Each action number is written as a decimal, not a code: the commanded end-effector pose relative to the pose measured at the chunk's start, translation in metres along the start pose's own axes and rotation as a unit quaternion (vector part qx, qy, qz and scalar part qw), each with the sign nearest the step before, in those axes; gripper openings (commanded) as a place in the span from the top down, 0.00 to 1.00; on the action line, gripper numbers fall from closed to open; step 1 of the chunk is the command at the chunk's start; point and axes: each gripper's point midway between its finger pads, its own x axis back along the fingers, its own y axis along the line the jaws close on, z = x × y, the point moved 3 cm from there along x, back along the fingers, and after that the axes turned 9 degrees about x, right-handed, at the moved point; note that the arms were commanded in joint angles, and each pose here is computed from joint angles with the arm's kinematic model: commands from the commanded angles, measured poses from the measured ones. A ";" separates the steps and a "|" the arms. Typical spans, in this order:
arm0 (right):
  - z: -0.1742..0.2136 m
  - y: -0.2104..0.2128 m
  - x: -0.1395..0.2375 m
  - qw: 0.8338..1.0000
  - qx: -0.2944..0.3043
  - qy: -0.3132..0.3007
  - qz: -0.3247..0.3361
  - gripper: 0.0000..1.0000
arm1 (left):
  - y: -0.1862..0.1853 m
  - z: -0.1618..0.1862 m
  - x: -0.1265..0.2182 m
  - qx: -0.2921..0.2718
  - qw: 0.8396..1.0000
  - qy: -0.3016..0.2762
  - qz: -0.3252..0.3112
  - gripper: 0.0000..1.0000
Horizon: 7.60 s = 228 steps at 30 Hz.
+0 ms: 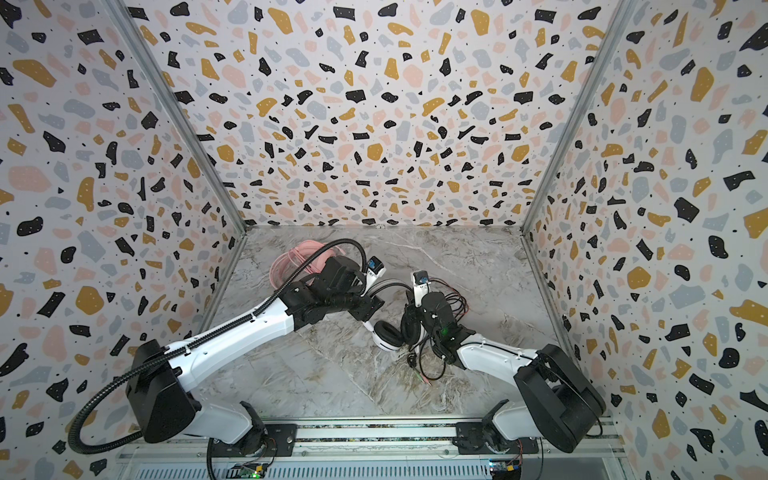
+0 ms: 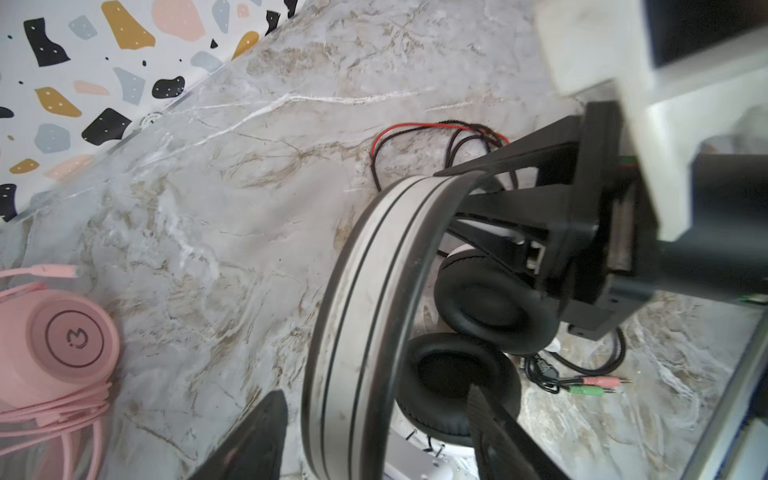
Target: Wrap the headphones
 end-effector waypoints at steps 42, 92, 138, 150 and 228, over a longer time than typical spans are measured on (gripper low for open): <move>-0.051 0.019 0.046 0.992 0.012 -0.124 -0.025 0.46 | 0.045 -0.022 -0.033 -0.038 0.982 0.010 -0.183 1.00; -0.039 -0.019 0.021 0.985 -0.050 -0.095 -0.135 0.30 | 0.137 -0.055 0.087 0.124 0.960 -0.238 -0.075 1.00; -0.007 0.006 0.079 0.987 -0.055 -0.035 -0.149 0.50 | 0.200 -0.053 0.119 0.263 0.912 -0.304 -0.076 1.00; 0.009 0.029 0.052 0.982 -0.052 -0.001 -0.180 0.40 | 0.179 -0.095 0.149 0.278 0.897 -0.342 0.018 1.00; 0.033 0.115 -0.027 0.942 0.125 0.036 -0.311 0.39 | 0.193 -0.190 0.220 0.349 0.849 -0.380 0.115 1.00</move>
